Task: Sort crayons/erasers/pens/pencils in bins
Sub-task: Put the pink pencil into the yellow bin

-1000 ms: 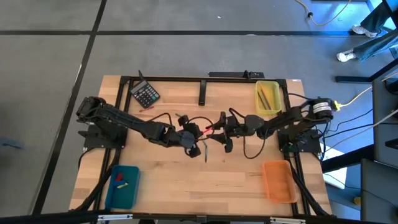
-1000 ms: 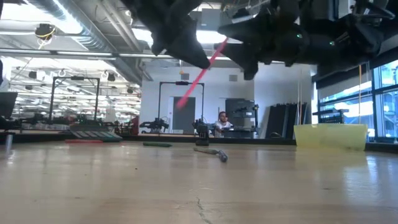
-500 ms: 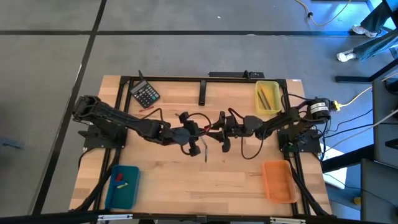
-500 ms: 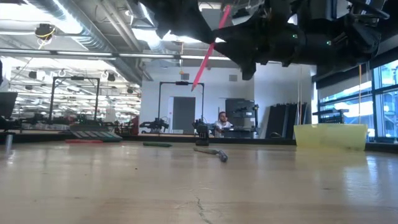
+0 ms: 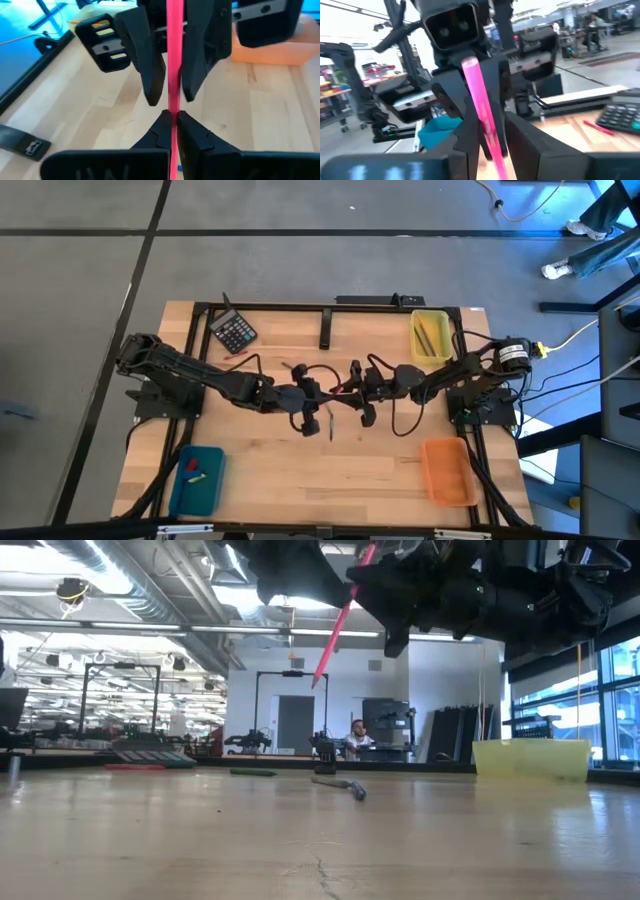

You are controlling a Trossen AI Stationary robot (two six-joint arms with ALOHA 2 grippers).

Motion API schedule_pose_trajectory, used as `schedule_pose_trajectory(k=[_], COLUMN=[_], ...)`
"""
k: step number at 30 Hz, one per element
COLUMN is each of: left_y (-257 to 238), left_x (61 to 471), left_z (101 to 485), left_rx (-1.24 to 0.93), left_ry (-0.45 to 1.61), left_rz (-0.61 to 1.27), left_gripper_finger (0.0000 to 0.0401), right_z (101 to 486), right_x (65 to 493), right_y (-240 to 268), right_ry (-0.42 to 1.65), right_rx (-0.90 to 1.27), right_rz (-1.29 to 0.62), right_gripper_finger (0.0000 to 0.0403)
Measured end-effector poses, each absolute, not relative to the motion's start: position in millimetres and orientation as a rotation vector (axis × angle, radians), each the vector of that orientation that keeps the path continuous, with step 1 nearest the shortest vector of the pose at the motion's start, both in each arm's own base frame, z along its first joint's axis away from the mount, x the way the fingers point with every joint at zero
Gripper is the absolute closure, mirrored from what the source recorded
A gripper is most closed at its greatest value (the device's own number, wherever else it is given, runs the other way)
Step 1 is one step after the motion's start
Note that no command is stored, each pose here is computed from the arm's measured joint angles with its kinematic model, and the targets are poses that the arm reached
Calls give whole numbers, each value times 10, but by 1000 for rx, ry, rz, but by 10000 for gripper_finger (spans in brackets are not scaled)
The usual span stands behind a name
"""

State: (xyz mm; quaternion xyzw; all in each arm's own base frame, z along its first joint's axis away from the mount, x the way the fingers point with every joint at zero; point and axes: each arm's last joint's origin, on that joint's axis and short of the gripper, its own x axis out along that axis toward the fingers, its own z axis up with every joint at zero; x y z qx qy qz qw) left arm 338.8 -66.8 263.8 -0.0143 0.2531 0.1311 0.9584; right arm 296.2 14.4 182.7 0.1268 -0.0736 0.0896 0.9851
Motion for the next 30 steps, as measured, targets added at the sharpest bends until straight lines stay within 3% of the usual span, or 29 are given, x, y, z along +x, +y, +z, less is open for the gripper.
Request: schedule_pose_trajectory(k=[7,13,22,26,30], left_y=[-681,-664,-638,-553,-448], left_x=[3390,3397,3362,3316,3245], left_z=[2633,2638,2576,2473,2273], left_rx=[-42,-111,-96,-86,-104], left_ry=[522,508,580,643,691], left_rz=[226,248,262,326,389], left_gripper_finger=[395,390,304,272,265], right_z=[1824,1810,1800,1900,2082], right_x=[2961,2964,2927,2788,2522], right_y=[155,138,-153,-288,-438], right_ry=[-137,-121,10,131,265], right_rx=[282,295,430,368,251], right_rz=[218,209,136,9,-232], right_gripper_finger=[319,375,364,369,371])
